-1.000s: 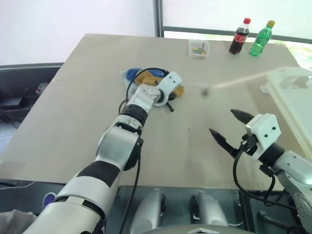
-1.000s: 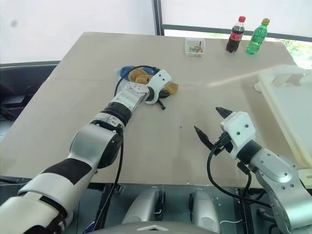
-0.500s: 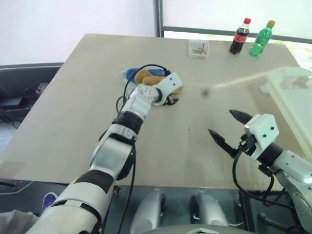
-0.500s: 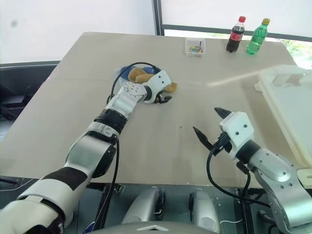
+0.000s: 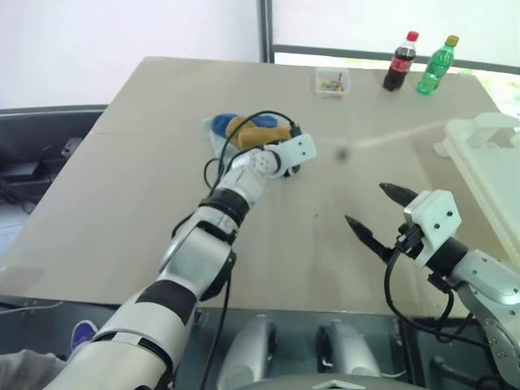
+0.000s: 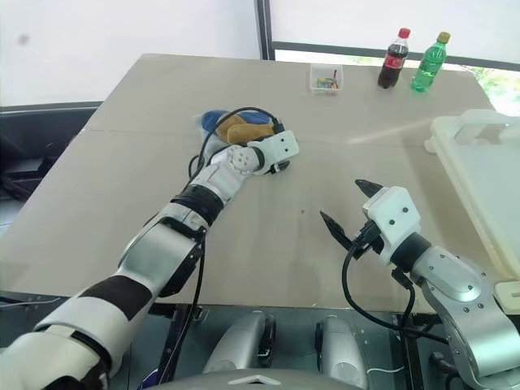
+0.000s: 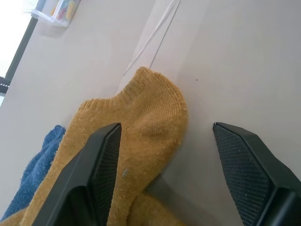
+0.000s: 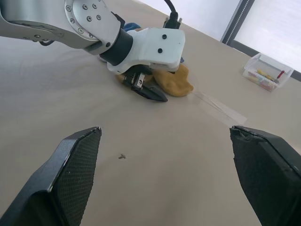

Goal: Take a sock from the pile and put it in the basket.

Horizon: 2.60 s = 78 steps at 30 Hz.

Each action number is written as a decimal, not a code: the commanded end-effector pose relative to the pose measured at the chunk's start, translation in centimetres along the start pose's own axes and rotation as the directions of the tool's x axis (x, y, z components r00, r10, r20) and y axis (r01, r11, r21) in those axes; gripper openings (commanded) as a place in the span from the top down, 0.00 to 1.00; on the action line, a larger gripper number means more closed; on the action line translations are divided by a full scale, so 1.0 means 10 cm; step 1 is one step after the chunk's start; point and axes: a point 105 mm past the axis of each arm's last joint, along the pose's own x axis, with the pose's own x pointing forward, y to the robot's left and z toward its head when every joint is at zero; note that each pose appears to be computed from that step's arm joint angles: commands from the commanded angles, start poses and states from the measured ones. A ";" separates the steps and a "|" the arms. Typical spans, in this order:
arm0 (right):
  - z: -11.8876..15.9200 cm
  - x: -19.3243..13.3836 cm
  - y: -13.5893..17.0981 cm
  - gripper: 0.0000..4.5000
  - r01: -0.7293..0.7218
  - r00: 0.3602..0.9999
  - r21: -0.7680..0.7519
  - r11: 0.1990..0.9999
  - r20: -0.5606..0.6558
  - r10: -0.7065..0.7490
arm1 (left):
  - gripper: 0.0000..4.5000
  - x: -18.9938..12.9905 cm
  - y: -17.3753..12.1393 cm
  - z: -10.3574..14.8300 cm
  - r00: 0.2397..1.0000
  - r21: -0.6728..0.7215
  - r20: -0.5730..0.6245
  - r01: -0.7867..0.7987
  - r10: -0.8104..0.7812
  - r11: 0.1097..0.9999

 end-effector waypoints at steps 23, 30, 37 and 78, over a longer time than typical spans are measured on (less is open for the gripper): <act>0.09 0.01 -0.02 0.00 0.001 0.999 -0.044 0.999 0.037 0.000 | 0.99 -0.17 0.08 0.01 0.993 -0.221 0.113 0.070 -0.045 0.973; 0.10 0.03 -0.01 0.00 -0.011 0.999 -0.042 0.999 0.038 0.013 | 0.66 -0.37 0.04 0.03 0.991 -0.162 0.128 0.057 -0.036 0.985; 0.10 0.04 0.00 0.00 -0.021 0.999 -0.042 0.999 0.042 0.023 | 0.40 -0.39 0.14 -0.19 0.997 0.041 0.031 -0.068 0.067 0.997; 0.09 0.06 0.02 0.00 -0.061 0.997 -0.044 0.997 0.036 0.063 | 0.40 -0.85 0.37 -0.77 0.920 -0.992 0.071 0.026 0.386 0.122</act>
